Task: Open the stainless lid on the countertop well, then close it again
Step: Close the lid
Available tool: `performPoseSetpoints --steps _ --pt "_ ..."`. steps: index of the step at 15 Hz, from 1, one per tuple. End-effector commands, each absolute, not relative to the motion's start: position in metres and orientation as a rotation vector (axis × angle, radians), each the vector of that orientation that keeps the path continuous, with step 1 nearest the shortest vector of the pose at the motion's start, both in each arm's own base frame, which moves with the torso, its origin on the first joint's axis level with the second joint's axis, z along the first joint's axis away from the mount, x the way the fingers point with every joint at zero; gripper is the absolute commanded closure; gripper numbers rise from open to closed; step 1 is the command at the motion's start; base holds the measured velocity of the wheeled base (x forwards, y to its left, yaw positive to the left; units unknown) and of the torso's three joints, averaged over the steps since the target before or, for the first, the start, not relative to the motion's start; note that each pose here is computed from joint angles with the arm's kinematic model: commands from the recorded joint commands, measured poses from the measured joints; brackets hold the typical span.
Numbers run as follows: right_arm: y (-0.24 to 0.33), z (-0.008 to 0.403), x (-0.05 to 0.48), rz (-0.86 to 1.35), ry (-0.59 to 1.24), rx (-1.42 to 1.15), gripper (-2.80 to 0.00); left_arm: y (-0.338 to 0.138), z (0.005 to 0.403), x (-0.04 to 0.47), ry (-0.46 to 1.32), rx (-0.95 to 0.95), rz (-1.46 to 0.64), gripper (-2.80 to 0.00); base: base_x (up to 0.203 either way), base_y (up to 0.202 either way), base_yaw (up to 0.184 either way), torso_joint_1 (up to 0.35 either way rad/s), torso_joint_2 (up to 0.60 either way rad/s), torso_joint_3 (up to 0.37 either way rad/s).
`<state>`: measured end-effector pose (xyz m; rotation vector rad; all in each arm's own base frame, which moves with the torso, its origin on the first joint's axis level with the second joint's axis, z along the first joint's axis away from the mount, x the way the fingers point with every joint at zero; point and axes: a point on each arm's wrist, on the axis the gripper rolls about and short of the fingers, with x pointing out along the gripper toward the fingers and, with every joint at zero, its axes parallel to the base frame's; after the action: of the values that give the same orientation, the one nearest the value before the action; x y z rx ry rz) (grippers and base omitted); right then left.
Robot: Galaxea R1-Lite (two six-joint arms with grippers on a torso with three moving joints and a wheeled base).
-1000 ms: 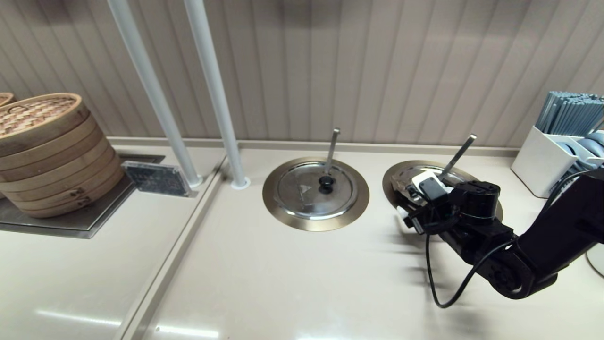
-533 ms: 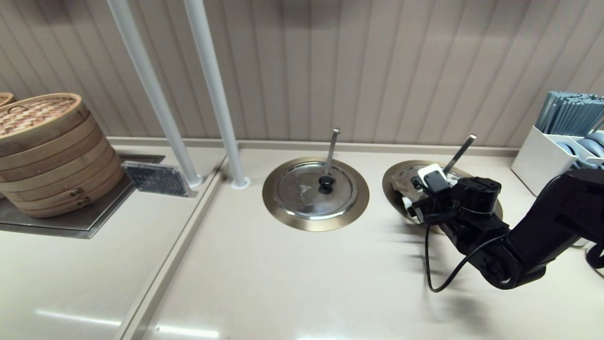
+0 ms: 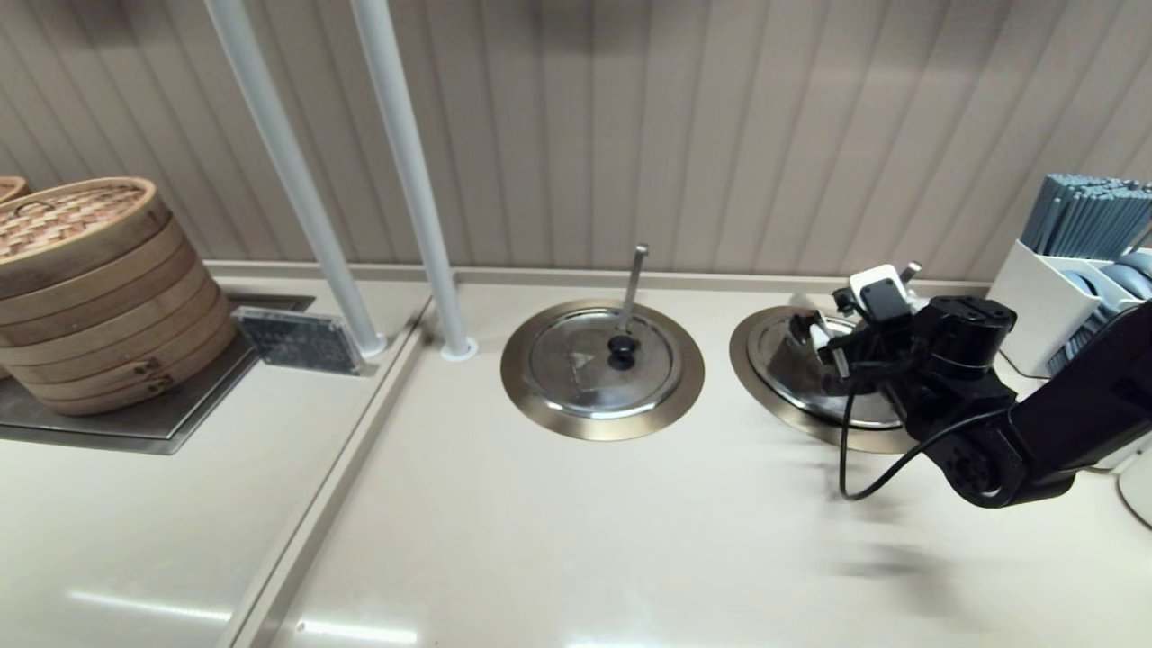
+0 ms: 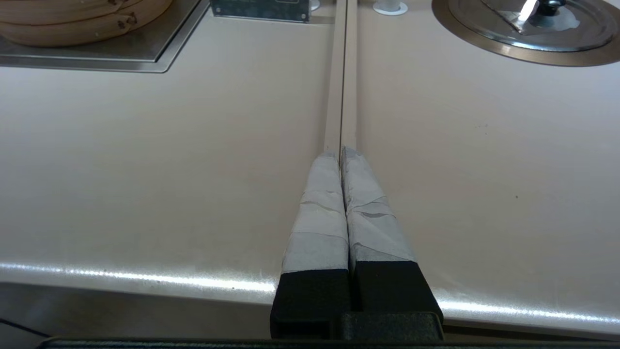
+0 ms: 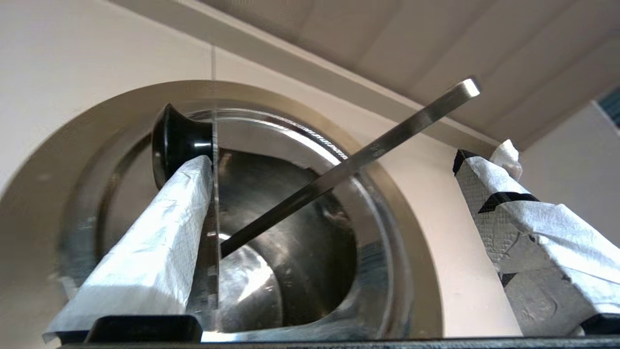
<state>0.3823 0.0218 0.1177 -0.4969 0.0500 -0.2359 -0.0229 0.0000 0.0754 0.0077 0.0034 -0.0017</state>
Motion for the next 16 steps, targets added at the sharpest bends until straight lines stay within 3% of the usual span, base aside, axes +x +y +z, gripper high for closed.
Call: performPoseSetpoints --steps 1,7,12,16 --pt "-0.003 0.128 0.390 -0.301 0.044 -0.495 -2.80 0.000 0.075 -0.023 0.004 0.008 -0.002 0.00 0.000 0.000 0.000 0.000 0.00 0.000" --pt "-0.042 0.150 0.389 -0.393 0.044 -0.479 -2.80 0.000 0.075 -0.023 0.005 0.008 -0.002 0.00 0.000 0.000 0.000 0.000 0.00 0.000" --pt "-0.038 0.164 0.382 -0.391 0.009 -0.451 -2.80 0.000 0.075 -0.023 0.003 0.008 -0.002 0.00 0.000 0.000 0.000 0.000 0.00 0.000" --pt "-0.020 0.173 0.370 -0.318 0.137 -0.298 -2.80 0.000 0.075 -0.023 0.003 0.008 -0.002 0.00 0.000 0.000 0.000 0.000 0.00 0.000"
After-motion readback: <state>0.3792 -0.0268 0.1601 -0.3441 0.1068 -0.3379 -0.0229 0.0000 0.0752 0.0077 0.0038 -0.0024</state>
